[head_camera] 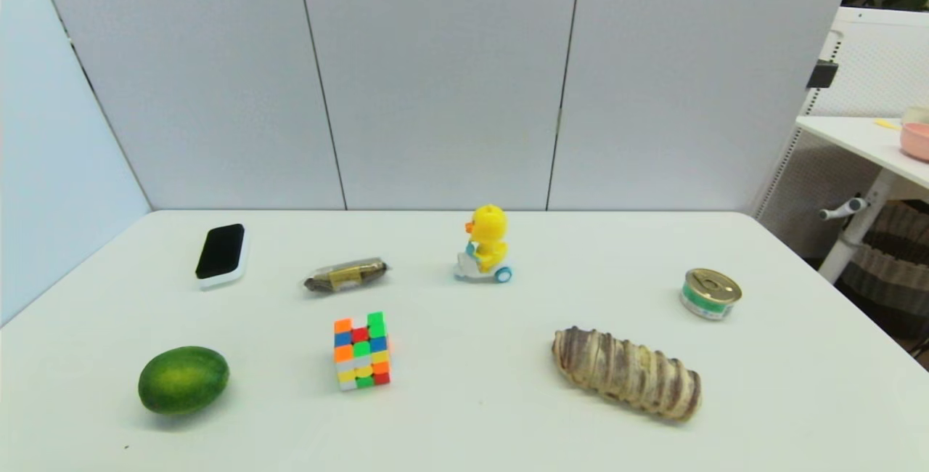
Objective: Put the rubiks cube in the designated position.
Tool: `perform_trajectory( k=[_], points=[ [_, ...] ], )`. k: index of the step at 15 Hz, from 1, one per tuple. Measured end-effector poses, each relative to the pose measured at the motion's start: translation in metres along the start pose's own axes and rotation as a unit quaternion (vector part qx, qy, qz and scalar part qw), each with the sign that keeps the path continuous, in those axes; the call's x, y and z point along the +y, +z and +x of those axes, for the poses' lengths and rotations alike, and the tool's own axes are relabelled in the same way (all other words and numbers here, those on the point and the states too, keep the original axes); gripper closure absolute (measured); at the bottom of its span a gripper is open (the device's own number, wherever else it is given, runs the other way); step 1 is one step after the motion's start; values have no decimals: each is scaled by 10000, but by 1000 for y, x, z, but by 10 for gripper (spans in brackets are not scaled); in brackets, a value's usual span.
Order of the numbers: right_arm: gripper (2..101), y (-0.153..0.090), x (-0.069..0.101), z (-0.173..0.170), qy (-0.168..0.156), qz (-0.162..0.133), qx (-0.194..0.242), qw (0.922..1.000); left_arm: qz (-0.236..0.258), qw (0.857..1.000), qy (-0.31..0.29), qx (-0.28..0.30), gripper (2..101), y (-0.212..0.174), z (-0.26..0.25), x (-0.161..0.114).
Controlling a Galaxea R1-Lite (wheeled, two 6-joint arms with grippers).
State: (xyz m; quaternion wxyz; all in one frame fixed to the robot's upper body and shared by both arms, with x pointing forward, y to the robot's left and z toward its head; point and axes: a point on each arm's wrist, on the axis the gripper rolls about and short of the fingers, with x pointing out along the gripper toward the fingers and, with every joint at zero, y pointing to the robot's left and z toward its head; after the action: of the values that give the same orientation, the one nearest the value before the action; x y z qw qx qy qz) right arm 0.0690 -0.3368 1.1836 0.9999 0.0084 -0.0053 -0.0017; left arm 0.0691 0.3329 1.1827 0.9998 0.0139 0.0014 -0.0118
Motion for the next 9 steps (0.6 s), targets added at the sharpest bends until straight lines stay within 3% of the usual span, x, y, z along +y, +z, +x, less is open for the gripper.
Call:
perform_trajectory(
  k=[6, 9],
  points=[
    [49, 0, 0, 0, 0, 0, 0, 10000, 118, 9999, 2, -5, 54, 2, 0, 0],
    [49, 0, 0, 0, 2, -2, 2, 10000, 212, 9997, -46, -112, 54, 32, -1, 1]
  ],
)
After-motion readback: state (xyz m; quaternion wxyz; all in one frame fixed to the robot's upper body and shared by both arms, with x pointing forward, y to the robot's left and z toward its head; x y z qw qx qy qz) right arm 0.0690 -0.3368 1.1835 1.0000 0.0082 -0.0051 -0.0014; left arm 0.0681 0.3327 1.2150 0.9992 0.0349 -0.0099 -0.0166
